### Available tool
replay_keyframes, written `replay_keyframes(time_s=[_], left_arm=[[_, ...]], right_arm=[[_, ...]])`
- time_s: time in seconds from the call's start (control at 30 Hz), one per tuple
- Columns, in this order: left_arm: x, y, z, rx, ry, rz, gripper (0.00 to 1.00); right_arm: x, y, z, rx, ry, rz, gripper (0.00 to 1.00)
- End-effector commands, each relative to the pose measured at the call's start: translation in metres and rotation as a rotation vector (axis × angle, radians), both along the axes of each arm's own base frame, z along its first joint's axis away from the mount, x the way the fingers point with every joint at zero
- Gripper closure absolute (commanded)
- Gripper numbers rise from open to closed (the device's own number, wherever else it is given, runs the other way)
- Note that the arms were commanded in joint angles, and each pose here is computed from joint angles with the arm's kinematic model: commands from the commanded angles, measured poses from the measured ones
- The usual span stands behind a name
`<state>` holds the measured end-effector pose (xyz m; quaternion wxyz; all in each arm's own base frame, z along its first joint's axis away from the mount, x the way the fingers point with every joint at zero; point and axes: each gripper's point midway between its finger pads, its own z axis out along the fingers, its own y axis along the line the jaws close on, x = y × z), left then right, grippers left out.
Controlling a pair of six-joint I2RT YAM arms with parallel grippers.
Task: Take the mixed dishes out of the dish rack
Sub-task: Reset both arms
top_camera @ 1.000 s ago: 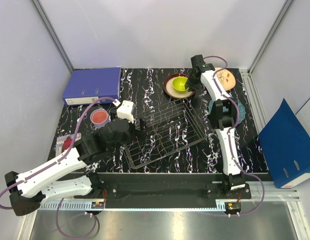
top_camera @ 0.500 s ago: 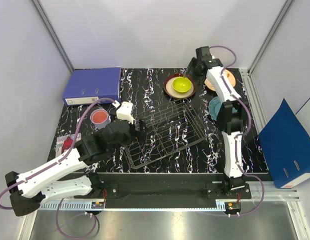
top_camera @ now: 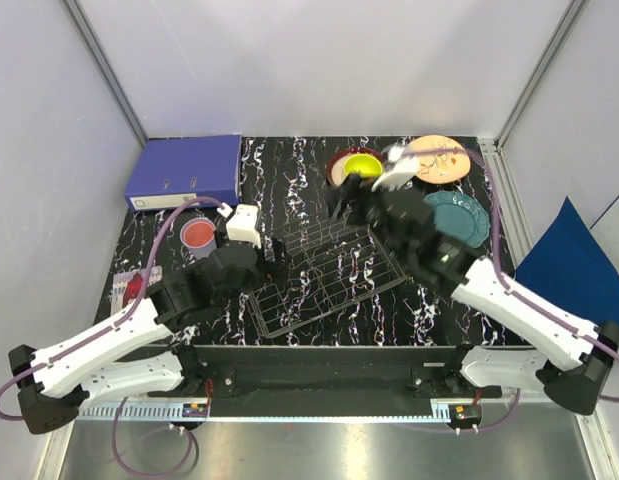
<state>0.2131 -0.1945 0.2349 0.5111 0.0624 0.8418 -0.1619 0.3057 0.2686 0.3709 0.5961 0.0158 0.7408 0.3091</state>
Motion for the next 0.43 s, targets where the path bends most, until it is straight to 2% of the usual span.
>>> replay_keyframes(time_s=[0.0, 0.03, 0.17, 0.4], left_arm=[[0.004, -0.002, 0.007, -0.035, -0.001, 0.035, 0.01], [0.004, -0.002, 0.008, -0.040, -0.001, 0.035, 0.01], [0.004, -0.001, 0.015, -0.062, -0.013, 0.043, 0.01], [0.004, 0.000, 0.011, -0.066, -0.002, 0.055, 0.01]], right_arm=[[-0.034, 0.012, -0.088, -0.241, 0.012, -0.108, 0.21], [-0.045, 0.013, -0.103, -0.275, 0.017, -0.109, 0.21], [-0.078, 0.014, -0.111, -0.209, 0.027, -0.100, 0.21], [-0.087, -0.007, -0.100, -0.190, -0.025, -0.109, 0.21]])
